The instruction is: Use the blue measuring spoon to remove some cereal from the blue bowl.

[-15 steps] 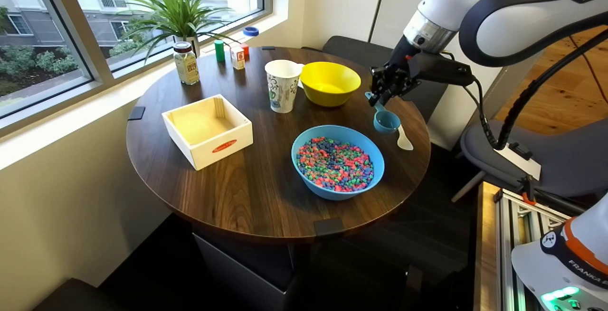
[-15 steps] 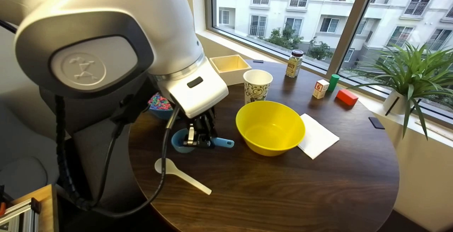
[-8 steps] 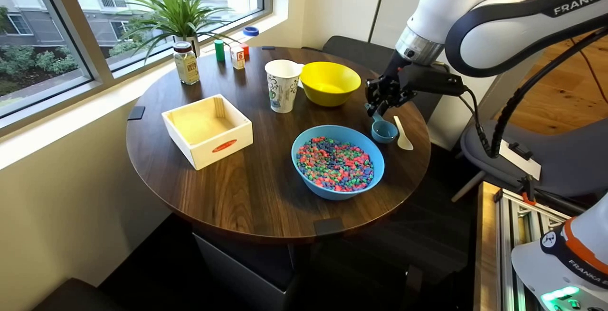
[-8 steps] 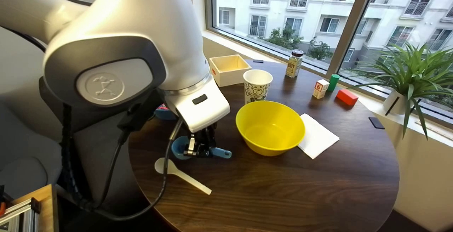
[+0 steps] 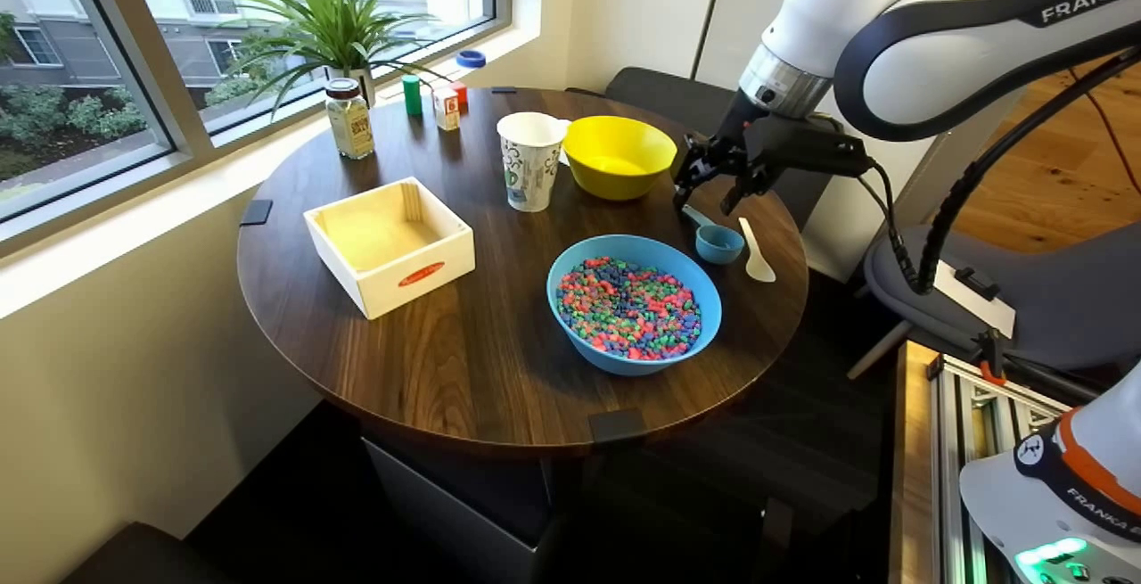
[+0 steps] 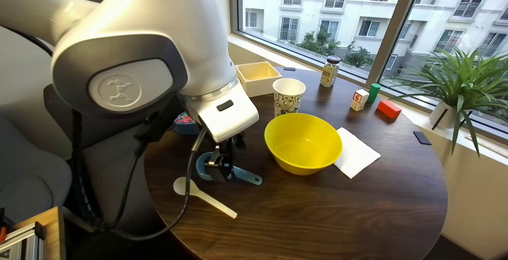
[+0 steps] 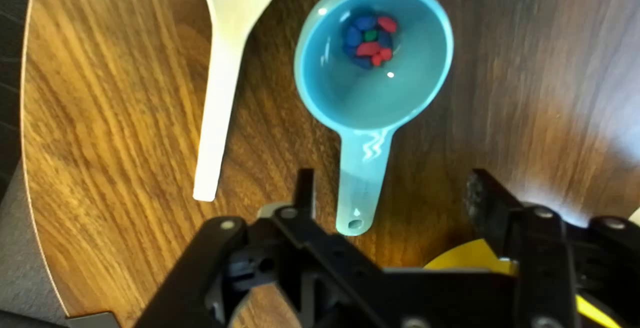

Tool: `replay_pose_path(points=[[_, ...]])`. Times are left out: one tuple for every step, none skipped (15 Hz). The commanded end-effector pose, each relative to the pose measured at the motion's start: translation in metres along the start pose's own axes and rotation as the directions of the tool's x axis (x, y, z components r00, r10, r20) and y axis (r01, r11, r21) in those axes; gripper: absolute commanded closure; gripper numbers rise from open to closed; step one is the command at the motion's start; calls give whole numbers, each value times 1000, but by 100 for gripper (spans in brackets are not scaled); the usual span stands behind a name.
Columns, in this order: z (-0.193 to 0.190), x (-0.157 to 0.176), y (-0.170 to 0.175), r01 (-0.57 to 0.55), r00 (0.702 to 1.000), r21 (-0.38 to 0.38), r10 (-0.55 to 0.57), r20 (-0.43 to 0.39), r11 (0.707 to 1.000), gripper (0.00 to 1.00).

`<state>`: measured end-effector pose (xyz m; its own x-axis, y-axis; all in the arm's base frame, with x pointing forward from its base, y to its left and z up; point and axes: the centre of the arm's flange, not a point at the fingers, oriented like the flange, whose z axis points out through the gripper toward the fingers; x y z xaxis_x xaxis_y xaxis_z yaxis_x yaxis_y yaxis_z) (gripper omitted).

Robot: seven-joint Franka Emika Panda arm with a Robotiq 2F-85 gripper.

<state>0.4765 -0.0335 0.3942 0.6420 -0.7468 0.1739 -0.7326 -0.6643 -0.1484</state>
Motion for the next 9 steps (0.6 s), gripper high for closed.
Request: replay_pose_path(points=[[-16, -9, -6, 10, 1000, 0, -10, -13, 1000, 0], [-21, -11, -8, 18, 1000, -6, -18, -21, 1000, 0], [-27, -13, -9, 26, 999, -5, -26, -27, 1000, 0], [-35, -15, -11, 33, 999, -8, -34, -33, 999, 0], [-42, -16, -12, 45, 998, -20, -46, -33, 999, 0], [-51, -18, -13, 60, 997, -28, -61, -36, 998, 0], [-58, -19, -14, 73, 997, -36, -75, -33, 997, 0], [-66, -20, -15, 84, 996, -51, -85, -30, 995, 0], [-74, -21, -15, 90, 995, -66, -92, -27, 994, 0]])
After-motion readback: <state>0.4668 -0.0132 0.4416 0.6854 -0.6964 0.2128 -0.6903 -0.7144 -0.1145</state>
